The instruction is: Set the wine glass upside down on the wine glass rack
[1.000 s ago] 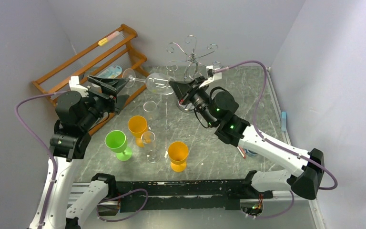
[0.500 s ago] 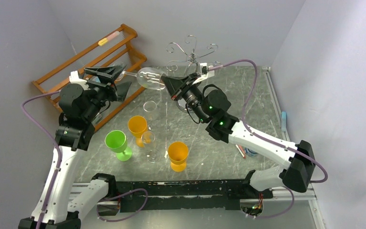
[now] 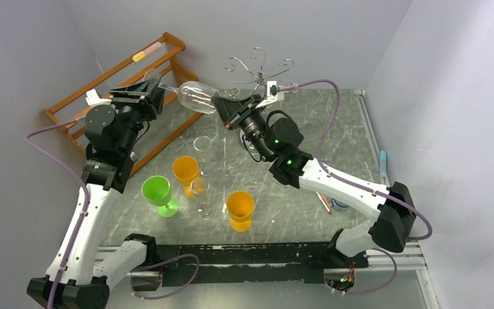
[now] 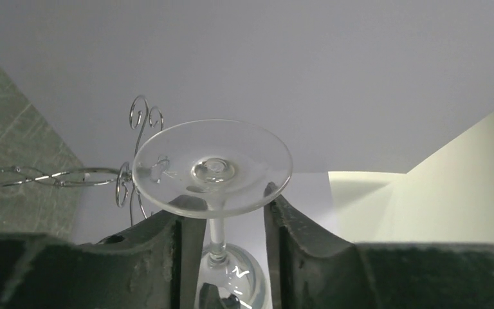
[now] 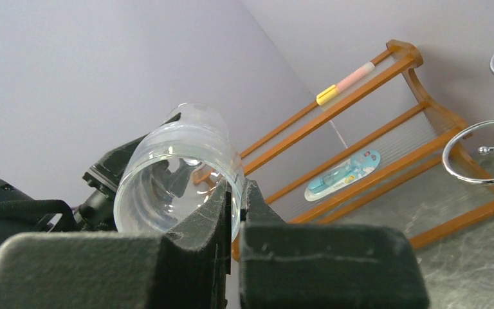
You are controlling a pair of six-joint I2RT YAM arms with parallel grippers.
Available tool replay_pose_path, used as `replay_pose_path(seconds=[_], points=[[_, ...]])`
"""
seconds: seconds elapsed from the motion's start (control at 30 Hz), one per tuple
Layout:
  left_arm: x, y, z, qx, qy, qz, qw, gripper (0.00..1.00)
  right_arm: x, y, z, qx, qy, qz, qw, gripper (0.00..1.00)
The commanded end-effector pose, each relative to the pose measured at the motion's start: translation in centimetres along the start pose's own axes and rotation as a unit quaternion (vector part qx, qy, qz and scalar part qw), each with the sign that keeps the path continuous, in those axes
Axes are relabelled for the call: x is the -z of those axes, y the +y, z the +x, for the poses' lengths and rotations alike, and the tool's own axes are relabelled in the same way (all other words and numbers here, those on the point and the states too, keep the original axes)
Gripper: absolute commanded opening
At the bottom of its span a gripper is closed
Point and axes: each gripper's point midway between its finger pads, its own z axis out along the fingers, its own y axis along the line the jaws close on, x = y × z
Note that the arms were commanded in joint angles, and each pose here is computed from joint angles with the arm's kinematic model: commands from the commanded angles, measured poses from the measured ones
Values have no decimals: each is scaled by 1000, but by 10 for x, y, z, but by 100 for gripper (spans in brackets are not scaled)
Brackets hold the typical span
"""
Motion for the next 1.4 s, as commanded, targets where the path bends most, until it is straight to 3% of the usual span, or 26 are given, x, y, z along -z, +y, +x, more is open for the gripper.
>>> replay_pose_path(seconds=[0.0, 0.1, 0.23, 0.43, 0.5, 0.57, 0.67, 0.8, 1.03, 1.2, 1.37], points=[[-6, -26, -13, -11, -41, 52, 998, 38, -7, 22, -24, -50, -40, -21, 998, 0], [-10, -26, -15, -11, -46, 58, 997, 29, -8, 21, -19, -59, -36, -18, 997, 0], [-18, -25, -12, -24, -42, 66, 997, 6, -9, 21, -16, -64, -30, -16, 997, 0], [-20, -30, -14, -62, -49, 92, 993, 5, -8, 16, -10, -78, -21, -6, 997, 0], [-19, -36, -13, -84, -51, 109, 989, 5, -6, 15, -10, -80, -21, -3, 997, 14], [-17, -42, -13, -112, -54, 127, 984, 5, -2, 15, -12, -74, -18, -3, 997, 38], [-12, -47, -12, -148, -58, 148, 976, 5, 9, 9, -15, -69, -13, 12, 997, 55], [-7, -52, -11, -225, -63, 160, 959, 5, 38, -7, -11, -34, 9, 28, 999, 66], [2, -54, 12, -373, -12, 185, 909, 5, 85, -2, -28, 65, 45, 2, 997, 76], [21, -54, 45, -472, 68, 241, 845, 5, 75, 40, -27, 147, 124, -82, 978, 79], [45, -54, 76, -509, 149, 306, 791, 5, 61, 60, -6, 168, 208, -123, 956, 80]])
